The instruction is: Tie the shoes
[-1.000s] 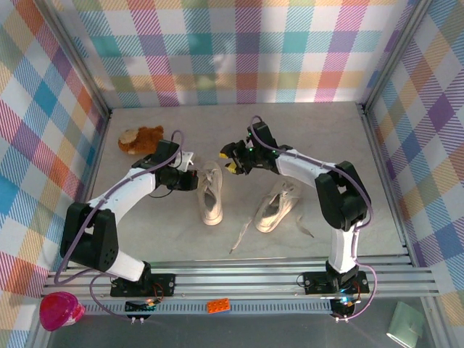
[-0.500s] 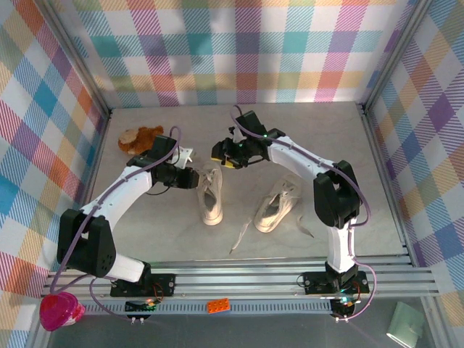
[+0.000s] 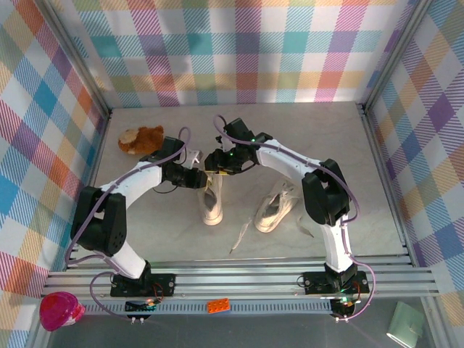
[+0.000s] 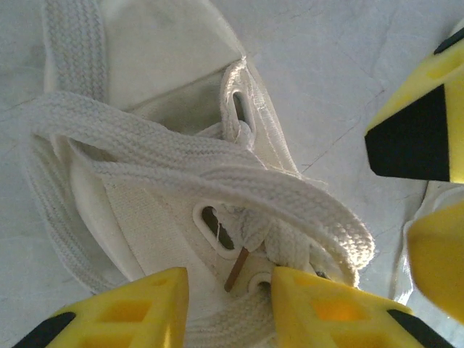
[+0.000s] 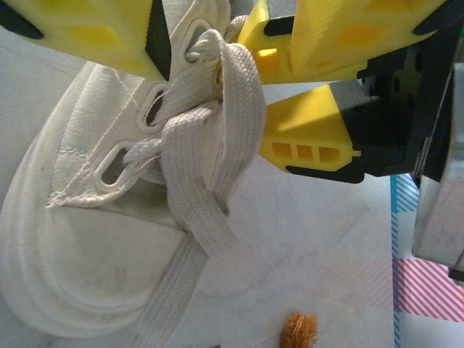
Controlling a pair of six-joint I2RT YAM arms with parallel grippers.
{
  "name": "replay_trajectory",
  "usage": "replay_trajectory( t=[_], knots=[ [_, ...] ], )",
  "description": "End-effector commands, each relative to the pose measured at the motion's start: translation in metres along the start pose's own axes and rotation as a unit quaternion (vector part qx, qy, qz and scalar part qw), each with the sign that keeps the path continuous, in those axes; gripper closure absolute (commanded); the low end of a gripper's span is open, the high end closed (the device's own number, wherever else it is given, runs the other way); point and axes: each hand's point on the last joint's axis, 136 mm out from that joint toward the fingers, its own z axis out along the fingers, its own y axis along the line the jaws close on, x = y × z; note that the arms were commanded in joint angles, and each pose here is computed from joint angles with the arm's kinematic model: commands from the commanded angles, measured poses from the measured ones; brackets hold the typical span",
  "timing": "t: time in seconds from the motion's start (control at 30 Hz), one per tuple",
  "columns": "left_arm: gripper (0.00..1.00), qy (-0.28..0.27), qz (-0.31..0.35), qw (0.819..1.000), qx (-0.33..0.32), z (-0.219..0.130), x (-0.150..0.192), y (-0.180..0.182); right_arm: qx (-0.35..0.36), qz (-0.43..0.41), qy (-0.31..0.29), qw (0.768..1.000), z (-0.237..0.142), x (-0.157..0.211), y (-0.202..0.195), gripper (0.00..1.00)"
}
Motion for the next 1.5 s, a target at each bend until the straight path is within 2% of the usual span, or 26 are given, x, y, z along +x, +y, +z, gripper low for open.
replay_trajectory(
  t=[0.0, 0.23, 0.4, 0.8, 0.87, 1.0, 1.03, 1.23, 1.47],
  knots=[
    [0.63, -0.023, 0.01, 1.0, 0.004, -0.003, -0.016, -0.003, 0.006, -0.015, -0.004, 1.0, 0.0, -0.006, 0.001, 0.56],
    [0.62, -0.04, 0.01, 0.999, -0.015, -0.007, -0.029, 0.002, 0.009, -0.015, -0.007, 1.0, -0.001, -0.01, 0.0, 0.66],
    [0.64, -0.047, 0.006, 0.999, -0.003, -0.005, -0.038, -0.002, 0.013, -0.014, -0.015, 1.0, -0.004, -0.011, -0.001, 0.72],
    [0.61, -0.007, -0.006, 1.0, 0.007, 0.025, -0.023, 0.004, 0.018, -0.012, -0.021, 1.0, -0.008, -0.01, -0.004, 0.73],
    [0.67, -0.003, -0.006, 1.0, 0.006, 0.025, -0.021, 0.003, 0.02, -0.011, -0.024, 0.999, -0.009, -0.009, -0.004, 0.73],
    [0.97, -0.012, 0.0, 1.0, -0.006, 0.007, -0.023, 0.0, 0.021, -0.01, -0.027, 0.999, -0.012, -0.007, -0.005, 0.73],
    [1.0, -0.013, 0.002, 1.0, -0.012, 0.001, -0.025, -0.001, 0.021, -0.01, -0.027, 0.999, -0.014, -0.007, -0.004, 0.73],
    [1.0, -0.012, -0.001, 1.0, -0.022, -0.033, -0.025, -0.005, 0.013, -0.005, -0.038, 0.999, -0.023, -0.006, -0.001, 0.73],
    [1.0, 0.007, -0.013, 1.0, -0.025, -0.052, -0.011, -0.008, -0.018, -0.006, -0.048, 0.999, -0.035, 0.0, 0.013, 0.74]
  ],
)
